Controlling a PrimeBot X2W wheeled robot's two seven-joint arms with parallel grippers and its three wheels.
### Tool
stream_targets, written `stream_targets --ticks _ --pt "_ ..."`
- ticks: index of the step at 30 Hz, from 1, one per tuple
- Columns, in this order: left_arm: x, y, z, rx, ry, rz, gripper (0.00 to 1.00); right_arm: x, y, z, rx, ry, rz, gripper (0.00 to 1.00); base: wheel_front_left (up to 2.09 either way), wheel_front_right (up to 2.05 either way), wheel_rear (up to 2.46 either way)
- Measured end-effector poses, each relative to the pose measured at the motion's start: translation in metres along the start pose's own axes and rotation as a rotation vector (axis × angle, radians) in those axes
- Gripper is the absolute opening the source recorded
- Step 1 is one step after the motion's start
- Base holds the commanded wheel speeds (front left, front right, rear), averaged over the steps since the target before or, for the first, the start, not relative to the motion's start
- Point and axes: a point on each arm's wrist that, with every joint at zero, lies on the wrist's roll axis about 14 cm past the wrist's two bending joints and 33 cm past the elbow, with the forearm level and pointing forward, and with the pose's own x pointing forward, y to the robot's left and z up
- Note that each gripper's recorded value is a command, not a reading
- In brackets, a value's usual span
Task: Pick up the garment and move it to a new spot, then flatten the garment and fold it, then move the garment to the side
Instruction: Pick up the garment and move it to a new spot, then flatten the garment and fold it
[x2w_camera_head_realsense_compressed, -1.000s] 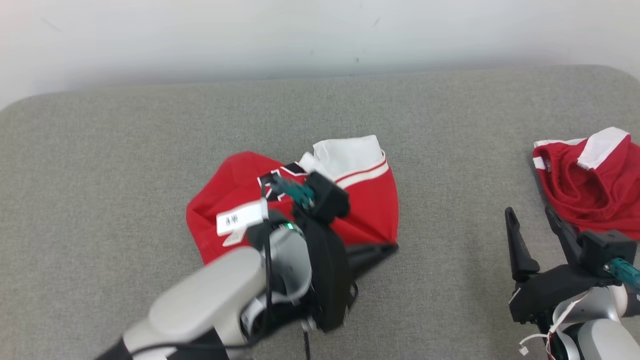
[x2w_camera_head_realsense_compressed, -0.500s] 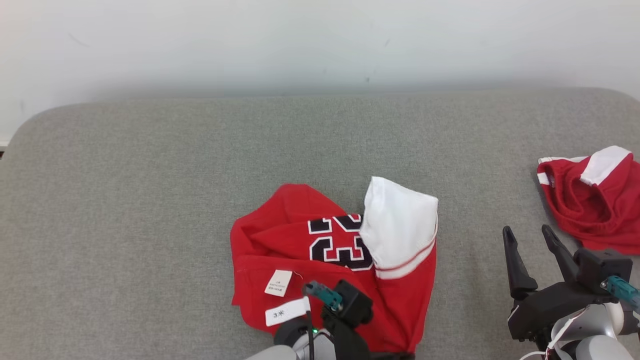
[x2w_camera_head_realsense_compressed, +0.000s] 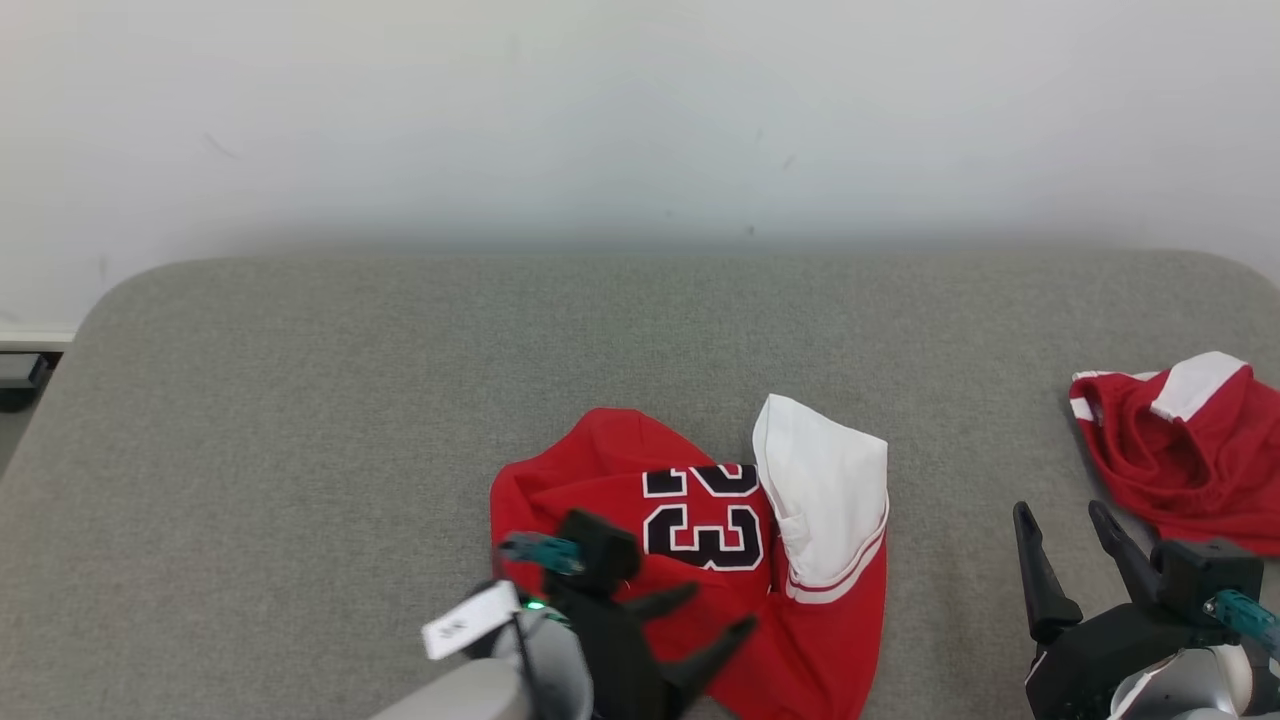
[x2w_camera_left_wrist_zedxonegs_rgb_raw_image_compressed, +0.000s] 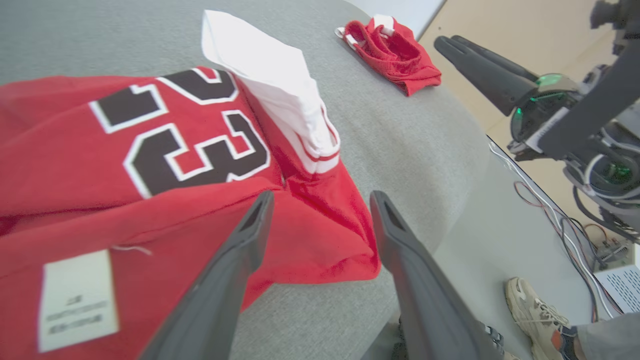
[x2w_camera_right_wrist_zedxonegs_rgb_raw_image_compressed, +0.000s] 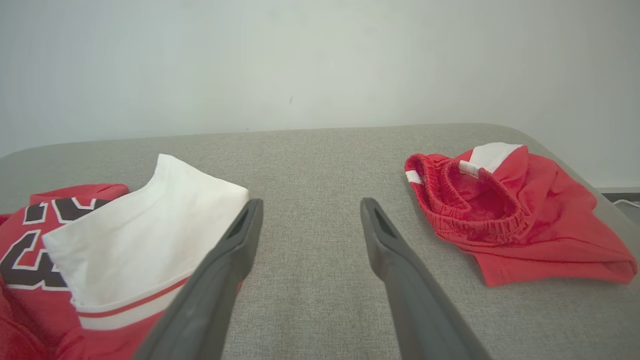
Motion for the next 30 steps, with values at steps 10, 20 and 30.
stream_targets --ticks 10,20,30 --pt "-0.063 0.100 -0.012 -0.057 -0.065 0.368 1.00 -0.004 0.017 0.005 0.006 -0.019 0.054 1.00 0.00 0.00 0.00" --pt "-0.068 0.117 -0.013 -0.076 -0.126 0.446 1.00 0.028 0.075 0.018 -0.008 0.003 0.234 1.00 0.00 0.00 0.00" --pt "-0.083 0.129 -0.007 -0.080 -0.210 0.522 1.00 0.069 0.110 0.009 -0.085 0.162 0.336 1.00 0.00 0.00 0.00"
